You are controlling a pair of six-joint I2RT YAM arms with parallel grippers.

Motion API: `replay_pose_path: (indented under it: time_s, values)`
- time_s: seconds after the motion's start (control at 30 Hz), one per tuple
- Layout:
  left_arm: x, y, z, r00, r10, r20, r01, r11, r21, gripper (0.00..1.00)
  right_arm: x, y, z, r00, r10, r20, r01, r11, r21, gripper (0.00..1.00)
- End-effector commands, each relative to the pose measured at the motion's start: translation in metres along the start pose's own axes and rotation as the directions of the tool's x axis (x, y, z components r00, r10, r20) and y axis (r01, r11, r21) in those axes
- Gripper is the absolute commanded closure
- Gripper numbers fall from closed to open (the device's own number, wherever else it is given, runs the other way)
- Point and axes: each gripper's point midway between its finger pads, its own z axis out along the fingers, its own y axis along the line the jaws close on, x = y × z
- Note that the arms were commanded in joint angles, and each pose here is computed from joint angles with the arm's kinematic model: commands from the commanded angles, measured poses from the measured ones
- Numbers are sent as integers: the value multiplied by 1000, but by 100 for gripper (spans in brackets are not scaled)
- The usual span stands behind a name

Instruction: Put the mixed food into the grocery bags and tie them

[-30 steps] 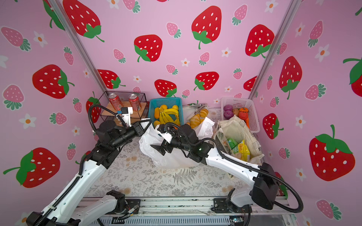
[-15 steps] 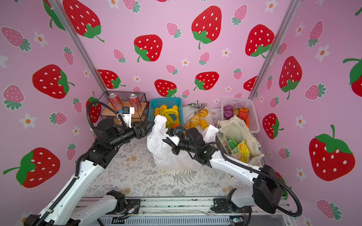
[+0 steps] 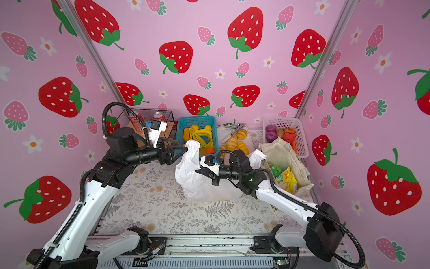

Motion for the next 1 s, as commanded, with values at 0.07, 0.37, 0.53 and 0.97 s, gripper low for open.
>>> replay_pose_path:
  time_s: [0.07, 0.37, 0.53, 0.97]
  values:
    - [-13, -17, 11, 1000, -13, -27, 17, 991, 130, 25, -12, 10, 1, 998, -26, 55, 29, 997, -65, 100]
    - [-16, -23, 26, 998, -40, -58, 51, 980, 191, 93, -7, -25, 2, 997, 81, -1, -80, 988, 128, 98]
    - [-16, -5, 16, 994, -107, 26, 105, 993, 44, 100, -5, -66, -17, 965, 263, 17, -248, 881, 403, 55]
    - [-10, 8, 1, 960, -230, 161, 238, 971, -35, 100, -45, -34, 18, 960, 211, 185, -279, 787, 550, 2]
